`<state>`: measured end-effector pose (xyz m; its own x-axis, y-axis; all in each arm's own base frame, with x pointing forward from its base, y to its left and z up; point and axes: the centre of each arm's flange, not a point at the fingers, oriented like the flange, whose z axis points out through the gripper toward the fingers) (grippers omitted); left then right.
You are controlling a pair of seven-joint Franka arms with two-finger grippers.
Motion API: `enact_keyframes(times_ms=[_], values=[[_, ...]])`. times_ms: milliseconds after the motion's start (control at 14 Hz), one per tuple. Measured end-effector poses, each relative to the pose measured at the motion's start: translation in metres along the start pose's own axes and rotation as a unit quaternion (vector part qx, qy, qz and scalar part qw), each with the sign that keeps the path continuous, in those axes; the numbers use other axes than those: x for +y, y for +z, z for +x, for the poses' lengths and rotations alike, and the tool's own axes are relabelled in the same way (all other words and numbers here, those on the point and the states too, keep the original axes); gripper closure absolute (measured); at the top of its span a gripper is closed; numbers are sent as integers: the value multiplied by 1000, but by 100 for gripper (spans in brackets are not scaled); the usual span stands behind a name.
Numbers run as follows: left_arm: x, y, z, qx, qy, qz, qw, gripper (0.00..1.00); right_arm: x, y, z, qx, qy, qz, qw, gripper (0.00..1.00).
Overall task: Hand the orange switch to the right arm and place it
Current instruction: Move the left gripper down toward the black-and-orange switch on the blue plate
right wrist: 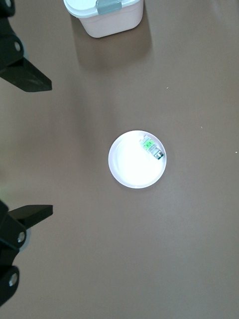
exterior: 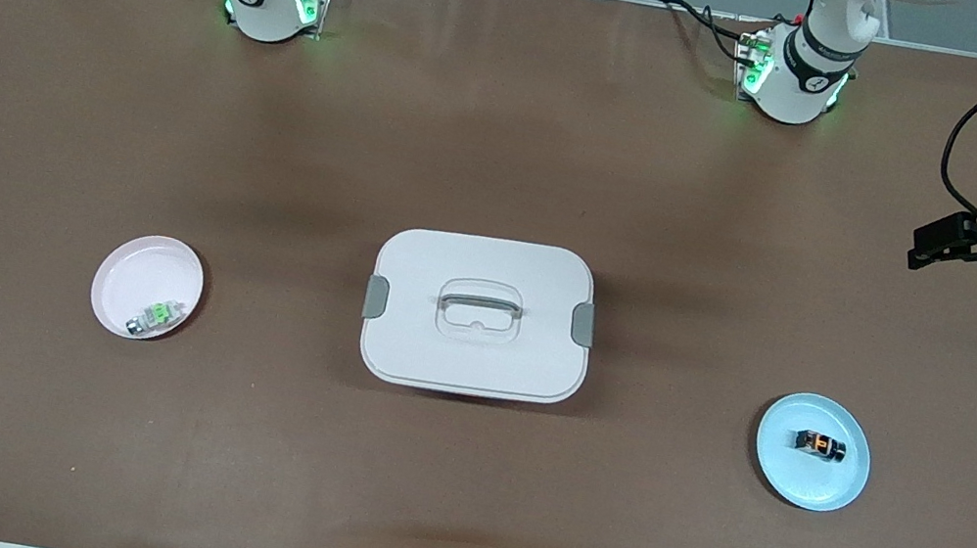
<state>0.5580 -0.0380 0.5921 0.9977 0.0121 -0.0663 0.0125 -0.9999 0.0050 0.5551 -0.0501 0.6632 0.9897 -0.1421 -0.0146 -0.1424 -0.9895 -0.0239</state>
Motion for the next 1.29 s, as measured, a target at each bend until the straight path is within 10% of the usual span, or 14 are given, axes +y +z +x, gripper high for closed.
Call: enact_keyframes(times_ms=[1286], values=[[-29, 163, 101, -40, 23, -6, 999, 0, -3, 1, -1, -6, -5, 0, 1000, 0]])
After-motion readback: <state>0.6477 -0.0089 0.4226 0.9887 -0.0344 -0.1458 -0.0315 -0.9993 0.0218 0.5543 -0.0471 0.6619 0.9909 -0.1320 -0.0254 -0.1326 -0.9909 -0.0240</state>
